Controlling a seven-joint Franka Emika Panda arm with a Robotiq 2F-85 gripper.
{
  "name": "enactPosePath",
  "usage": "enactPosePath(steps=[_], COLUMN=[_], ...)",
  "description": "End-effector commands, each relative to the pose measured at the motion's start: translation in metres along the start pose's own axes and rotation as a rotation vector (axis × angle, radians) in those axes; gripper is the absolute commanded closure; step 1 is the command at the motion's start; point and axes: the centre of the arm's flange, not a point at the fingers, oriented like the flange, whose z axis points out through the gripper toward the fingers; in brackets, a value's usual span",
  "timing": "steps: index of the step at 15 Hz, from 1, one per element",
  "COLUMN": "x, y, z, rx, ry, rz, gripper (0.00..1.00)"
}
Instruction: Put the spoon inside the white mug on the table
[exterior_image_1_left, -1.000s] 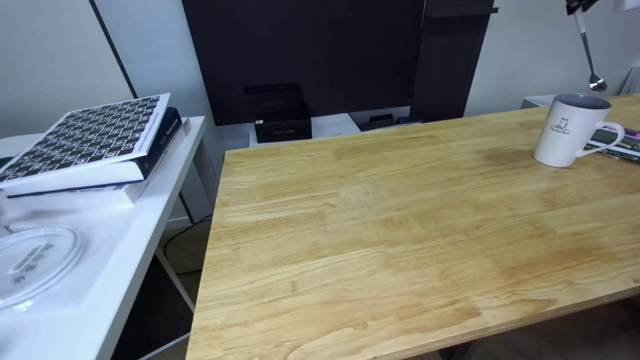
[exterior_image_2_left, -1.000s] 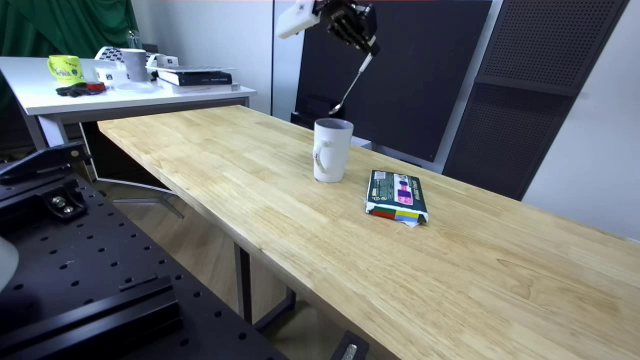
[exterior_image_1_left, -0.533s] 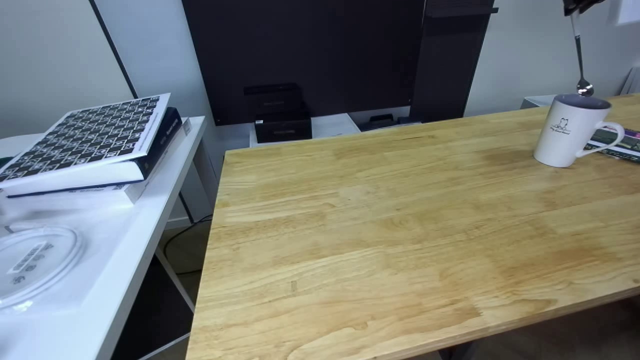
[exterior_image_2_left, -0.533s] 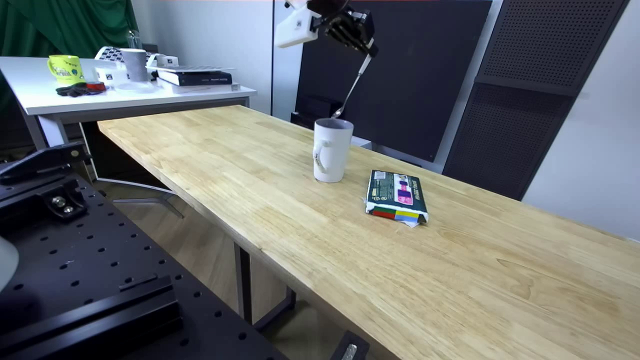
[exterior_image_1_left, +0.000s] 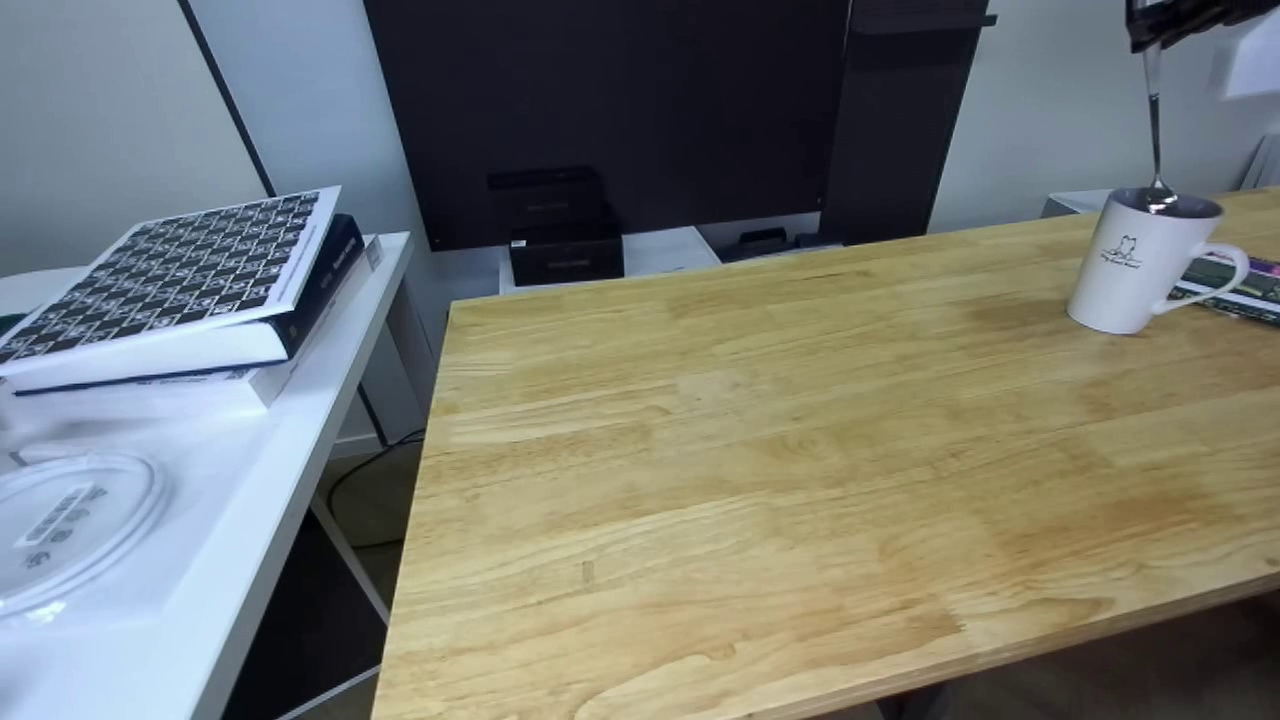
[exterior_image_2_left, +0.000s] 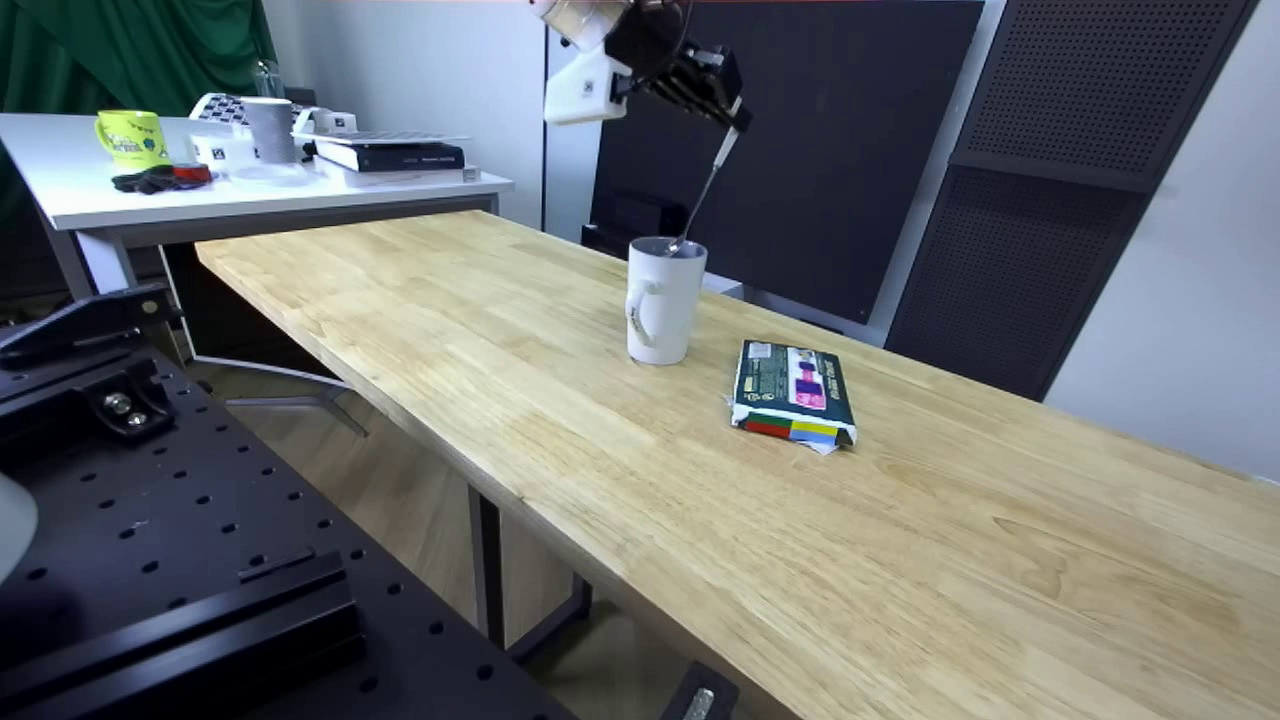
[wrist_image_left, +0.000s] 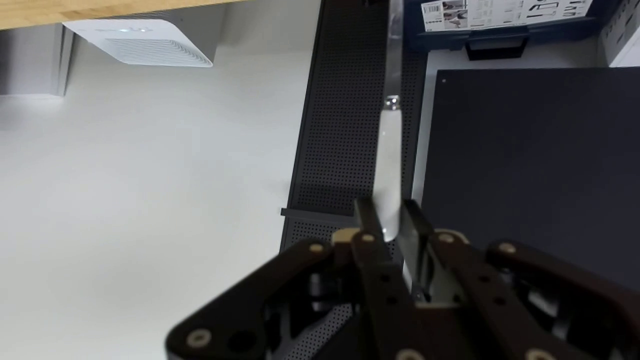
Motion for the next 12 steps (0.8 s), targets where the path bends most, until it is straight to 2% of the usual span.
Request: enactPosePath(steps=[1,10,11,12], x=[-0.019,-0.058,-0.057,-0.056], y=[0.010,0.020,0.020,0.019], z=[0.004,0.008,0.009,0.010], rx=[0.000,-0.041,-0.046,-0.051], ry=[0.007,-0.048,-0.055,-0.059], rz=[0.026,0.006,0.005,0.004], gripper=[0.96,0.96,0.59,0.58])
